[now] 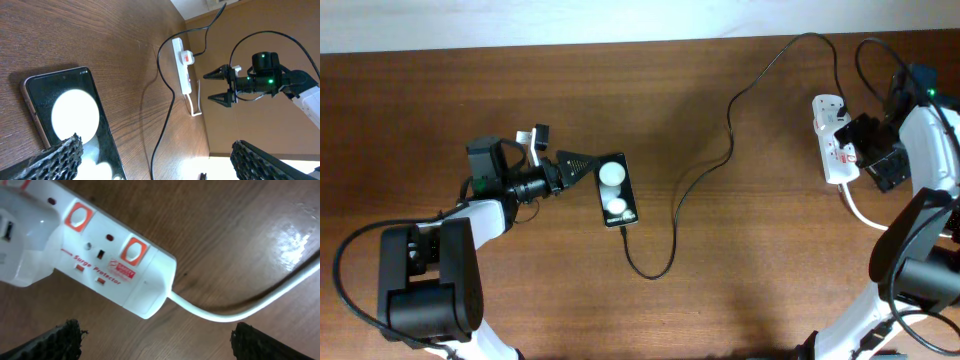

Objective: Plug charger to phone and switch on socket

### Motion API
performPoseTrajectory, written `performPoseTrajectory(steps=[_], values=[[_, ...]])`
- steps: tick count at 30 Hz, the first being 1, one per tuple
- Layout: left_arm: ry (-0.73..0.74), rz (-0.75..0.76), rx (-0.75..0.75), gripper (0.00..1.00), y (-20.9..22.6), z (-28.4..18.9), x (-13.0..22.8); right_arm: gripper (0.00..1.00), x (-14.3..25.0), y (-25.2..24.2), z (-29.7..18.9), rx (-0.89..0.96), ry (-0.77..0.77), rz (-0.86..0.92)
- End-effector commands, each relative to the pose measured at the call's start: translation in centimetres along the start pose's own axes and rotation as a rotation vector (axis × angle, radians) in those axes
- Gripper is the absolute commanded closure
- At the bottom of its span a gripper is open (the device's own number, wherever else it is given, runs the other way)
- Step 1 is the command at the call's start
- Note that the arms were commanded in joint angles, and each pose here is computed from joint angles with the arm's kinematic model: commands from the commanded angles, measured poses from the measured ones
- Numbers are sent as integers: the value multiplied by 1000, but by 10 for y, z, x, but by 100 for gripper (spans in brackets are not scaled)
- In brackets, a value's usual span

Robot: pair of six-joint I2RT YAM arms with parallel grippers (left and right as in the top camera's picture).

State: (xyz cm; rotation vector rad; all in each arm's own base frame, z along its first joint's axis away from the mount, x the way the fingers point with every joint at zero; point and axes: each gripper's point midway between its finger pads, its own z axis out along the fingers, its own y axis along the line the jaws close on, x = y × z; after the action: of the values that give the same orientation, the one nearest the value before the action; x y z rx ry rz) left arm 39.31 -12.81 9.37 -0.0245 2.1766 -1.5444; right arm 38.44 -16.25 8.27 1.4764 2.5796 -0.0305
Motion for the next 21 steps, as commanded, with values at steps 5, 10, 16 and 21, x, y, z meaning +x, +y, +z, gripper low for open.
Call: performPoseTrajectory(steps=[5, 10, 16, 21], values=[[7, 6, 5, 1, 2, 0, 3, 1, -48, 3, -3, 28, -169, 92], [7, 6, 5, 1, 2, 0, 3, 1, -50, 7, 47, 56, -135, 106], [7, 6, 5, 1, 2, 0, 3, 1, -55, 12, 83, 56, -134, 107], [7, 6, 5, 1, 2, 0, 3, 2, -54, 23, 86, 4, -119, 106]])
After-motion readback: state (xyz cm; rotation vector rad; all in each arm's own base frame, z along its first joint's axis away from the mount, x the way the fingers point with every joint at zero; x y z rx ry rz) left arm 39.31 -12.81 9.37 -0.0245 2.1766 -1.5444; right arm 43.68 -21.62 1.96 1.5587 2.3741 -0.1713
